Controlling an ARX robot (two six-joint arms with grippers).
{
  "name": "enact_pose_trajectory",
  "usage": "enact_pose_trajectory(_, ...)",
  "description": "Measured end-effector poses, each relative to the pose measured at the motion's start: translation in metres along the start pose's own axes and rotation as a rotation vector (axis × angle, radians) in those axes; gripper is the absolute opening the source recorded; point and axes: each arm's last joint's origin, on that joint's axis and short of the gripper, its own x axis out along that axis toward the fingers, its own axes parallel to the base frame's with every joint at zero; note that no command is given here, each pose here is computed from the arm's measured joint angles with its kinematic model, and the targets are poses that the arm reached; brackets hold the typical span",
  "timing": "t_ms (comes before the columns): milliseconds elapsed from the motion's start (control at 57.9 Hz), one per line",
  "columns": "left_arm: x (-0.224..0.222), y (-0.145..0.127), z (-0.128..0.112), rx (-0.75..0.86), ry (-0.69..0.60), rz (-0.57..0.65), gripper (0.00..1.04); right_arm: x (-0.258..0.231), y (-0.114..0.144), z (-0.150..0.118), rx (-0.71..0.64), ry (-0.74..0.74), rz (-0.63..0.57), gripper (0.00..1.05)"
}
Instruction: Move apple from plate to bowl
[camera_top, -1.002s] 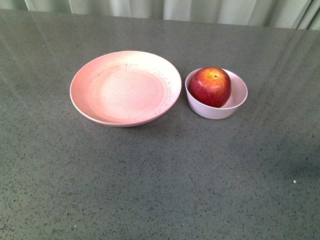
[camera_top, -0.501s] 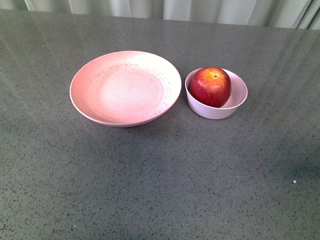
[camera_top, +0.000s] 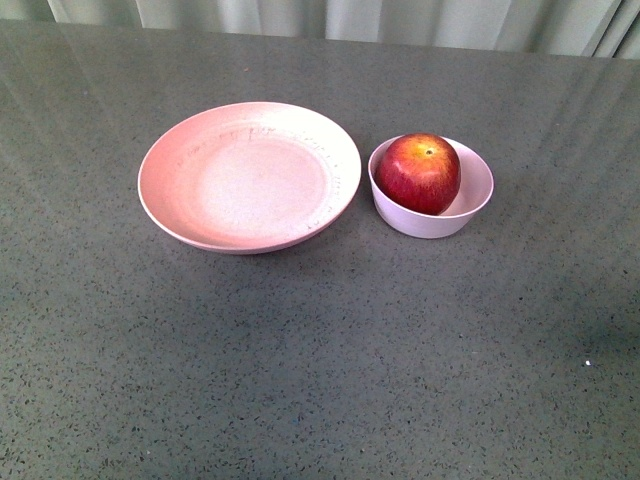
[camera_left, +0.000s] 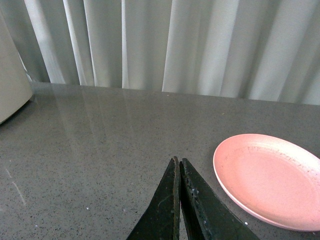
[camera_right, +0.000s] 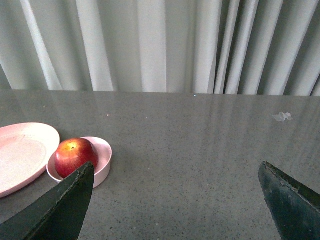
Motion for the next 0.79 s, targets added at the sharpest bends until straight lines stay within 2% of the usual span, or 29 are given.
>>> enact_pose_trajectory(795, -0.023, 0.000, 0.002, 0.000, -0.009, 0.000, 0.02, 0.000, 0.000, 0.000, 0.000, 0.000, 0.000, 0.96)
